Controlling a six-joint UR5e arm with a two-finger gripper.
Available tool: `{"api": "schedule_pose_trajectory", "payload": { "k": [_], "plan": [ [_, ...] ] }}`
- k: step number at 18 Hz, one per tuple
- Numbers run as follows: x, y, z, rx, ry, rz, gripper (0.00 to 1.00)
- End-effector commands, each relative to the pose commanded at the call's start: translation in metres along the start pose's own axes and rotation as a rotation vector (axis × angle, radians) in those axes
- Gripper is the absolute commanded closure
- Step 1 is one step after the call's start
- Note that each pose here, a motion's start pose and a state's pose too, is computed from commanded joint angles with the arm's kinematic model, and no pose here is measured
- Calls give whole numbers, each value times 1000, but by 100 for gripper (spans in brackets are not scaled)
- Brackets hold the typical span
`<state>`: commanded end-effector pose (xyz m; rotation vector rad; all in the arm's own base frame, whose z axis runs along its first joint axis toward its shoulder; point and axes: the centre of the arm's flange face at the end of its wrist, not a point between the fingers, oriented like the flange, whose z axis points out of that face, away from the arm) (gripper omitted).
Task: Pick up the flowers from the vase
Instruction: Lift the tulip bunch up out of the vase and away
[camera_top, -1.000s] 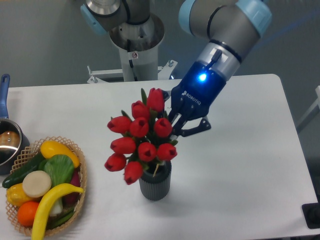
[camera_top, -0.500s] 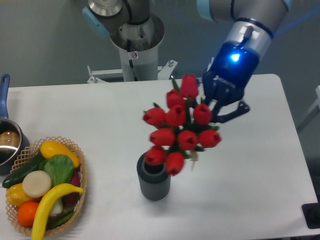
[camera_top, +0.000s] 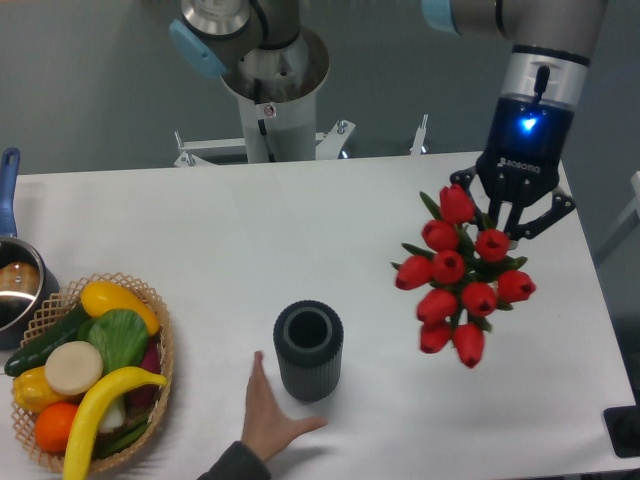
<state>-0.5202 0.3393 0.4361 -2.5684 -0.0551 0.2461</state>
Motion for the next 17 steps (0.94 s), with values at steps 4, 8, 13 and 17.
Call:
{"api": "schedule_pose_trajectory", "payload": {
  "k": [4,8,13,17],
  "plan": [
    [7,27,23,-152,-6,-16,99],
    [11,46,36,-265,-10,-23,96],
    [12,51,47,-363,-4,16,95],
    [13,52,52,-404,8,23,96]
  ]
}}
